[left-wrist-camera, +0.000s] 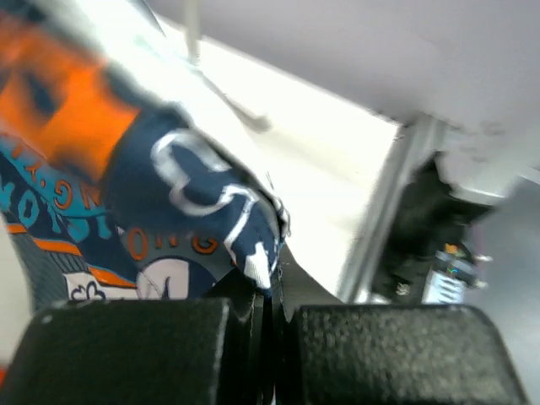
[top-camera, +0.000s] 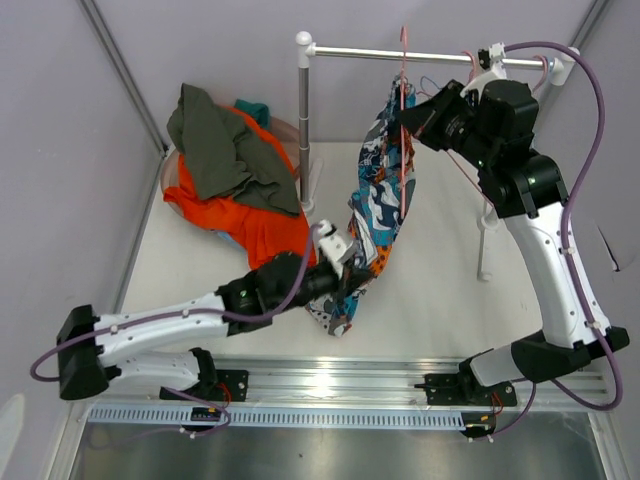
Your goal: Remove the shorts from the hanger
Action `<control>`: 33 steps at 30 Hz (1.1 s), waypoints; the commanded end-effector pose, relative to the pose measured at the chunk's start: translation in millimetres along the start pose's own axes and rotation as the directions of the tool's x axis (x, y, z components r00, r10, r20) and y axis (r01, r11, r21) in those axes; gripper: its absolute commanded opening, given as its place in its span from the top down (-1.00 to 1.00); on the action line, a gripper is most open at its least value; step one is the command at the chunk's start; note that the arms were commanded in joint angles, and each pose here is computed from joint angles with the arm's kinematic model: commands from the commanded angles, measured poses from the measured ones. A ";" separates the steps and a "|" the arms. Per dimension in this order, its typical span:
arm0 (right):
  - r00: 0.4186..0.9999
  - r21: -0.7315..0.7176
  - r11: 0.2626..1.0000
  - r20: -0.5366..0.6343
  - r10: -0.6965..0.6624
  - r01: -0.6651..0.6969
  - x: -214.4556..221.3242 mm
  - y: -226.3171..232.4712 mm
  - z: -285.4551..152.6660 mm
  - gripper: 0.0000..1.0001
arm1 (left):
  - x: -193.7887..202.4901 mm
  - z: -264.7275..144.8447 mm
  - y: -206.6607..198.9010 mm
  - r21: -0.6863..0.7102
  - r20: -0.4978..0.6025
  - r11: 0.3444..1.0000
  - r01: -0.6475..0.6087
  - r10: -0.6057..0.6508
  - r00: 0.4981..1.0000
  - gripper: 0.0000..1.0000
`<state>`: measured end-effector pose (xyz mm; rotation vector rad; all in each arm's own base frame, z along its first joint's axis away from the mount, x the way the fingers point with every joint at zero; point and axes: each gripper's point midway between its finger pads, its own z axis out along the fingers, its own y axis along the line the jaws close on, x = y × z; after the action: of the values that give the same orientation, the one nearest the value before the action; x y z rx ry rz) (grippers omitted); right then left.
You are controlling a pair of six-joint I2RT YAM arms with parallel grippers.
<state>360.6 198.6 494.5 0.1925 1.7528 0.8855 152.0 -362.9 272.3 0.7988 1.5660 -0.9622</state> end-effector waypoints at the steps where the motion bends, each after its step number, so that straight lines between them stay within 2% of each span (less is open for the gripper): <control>1: 0.996 -0.104 0.995 0.091 0.019 -0.010 -18.4 32.7 -34.9 1.00 | -37.2 29.9 54.4 -0.190 0.021 0.982 -0.014 0.018 1.000 1.00; 2: 0.995 -0.121 0.993 0.100 0.024 -0.012 -20.2 38.0 -49.2 1.00 | -34.1 35.5 65.7 -0.216 -0.002 0.976 -0.006 0.005 1.000 1.00; 3: 0.995 -0.121 0.992 0.098 0.028 -0.016 -18.6 38.7 -55.0 1.00 | -61.0 40.5 83.2 -0.254 0.041 0.967 0.008 0.003 0.999 1.00; 6: 0.996 -0.125 0.991 0.070 0.060 -0.051 -9.8 38.8 -81.2 1.00 | -69.9 57.3 121.5 -0.331 0.034 0.944 0.014 -0.003 0.999 1.00; 8: 0.994 -0.132 0.987 0.035 0.099 -0.094 0.1 38.1 -90.9 1.00 | -101.9 64.9 137.8 -0.367 0.070 0.930 0.033 -0.008 0.998 1.00; 9: 0.994 -0.144 0.984 0.023 0.108 -0.104 3.0 40.4 -103.6 1.00 | -91.6 74.7 161.3 -0.411 0.036 0.911 0.037 -0.024 0.999 1.00; 10: 0.993 -0.148 0.983 0.021 0.117 -0.113 3.9 40.9 -108.7 1.00 | -125.1 78.5 165.7 -0.417 0.079 0.908 0.050 -0.018 0.997 1.00; 12: 0.992 -0.149 0.982 0.029 0.125 -0.120 3.8 40.6 -117.3 1.00 | -106.8 87.6 183.8 -0.453 0.001 0.890 0.043 -0.048 0.999 1.00; 13: 0.992 -0.144 0.983 0.030 0.121 -0.116 3.2 40.1 -117.5 1.00 | -120.5 87.1 182.0 -0.450 0.015 0.892 0.039 -0.035 0.999 1.00; 14: 0.994 -0.151 0.984 0.042 0.105 -0.097 -2.4 43.9 -120.8 1.00 | -118.4 86.2 180.1 -0.444 0.010 0.895 0.038 -0.037 0.999 1.00; 15: 0.995 -0.136 0.987 0.037 0.096 -0.090 -2.3 41.9 -119.4 1.00 | -132.4 76.4 171.2 -0.429 0.044 0.902 0.045 -0.029 0.999 1.00; 18: 0.996 -0.147 0.986 0.027 0.082 -0.078 -8.4 49.0 -110.2 1.00 | -107.7 53.1 169.8 -0.465 0.037 0.883 0.056 -0.044 0.998 1.00; 19: 0.996 -0.152 0.985 0.020 0.085 -0.081 -9.5 50.8 -103.5 1.00 | -118.6 36.7 168.2 -0.485 0.070 0.872 0.060 -0.030 0.997 1.00; 20: 0.996 -0.166 0.982 0.018 0.090 -0.086 -11.8 55.0 -102.5 1.00 | -92.4 29.5 176.6 -0.520 0.020 0.853 0.041 -0.036 0.999 1.00; 23: 0.994 -0.215 0.971 0.010 0.111 -0.106 -16.5 67.4 -95.1 1.00 | -77.8 11.1 184.9 -0.560 -0.026 0.829 0.020 -0.042 0.999 1.00; 24: 0.994 -0.223 0.969 0.015 0.110 -0.104 -17.9 68.6 -91.0 1.00 | -59.6 6.6 184.1 -0.560 -0.064 0.829 0.009 -0.054 0.996 1.00; 27: 0.994 -0.190 0.976 0.005 0.109 -0.106 -14.7 57.6 -71.2 1.00 | -64.6 -18.6 161.5 -0.515 -0.029 0.856 0.048 -0.073 0.997 1.00; 29: 0.994 -0.177 0.978 -0.006 0.113 -0.112 -11.7 51.2 -59.8 1.00 | -88.9 -47.5 150.4 -0.512 0.034 0.856 0.074 -0.066 0.997 1.00; 31: 0.993 -0.167 0.979 0.005 0.116 -0.114 -15.1 43.6 -49.8 1.00 | -112.4 -71.1 146.7 -0.533 0.063 0.844 0.060 -0.031 0.998 1.00; 33: 0.993 -0.156 0.981 0.003 0.118 -0.116 -18.2 35.4 -37.7 1.00 | -136.9 -96.9 153.0 -0.593 0.093 0.805 0.034 0.027 0.995 1.00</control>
<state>316.2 198.9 510.5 0.2276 1.7637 1.0611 277.9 -245.1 318.8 0.4037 1.8019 -0.4783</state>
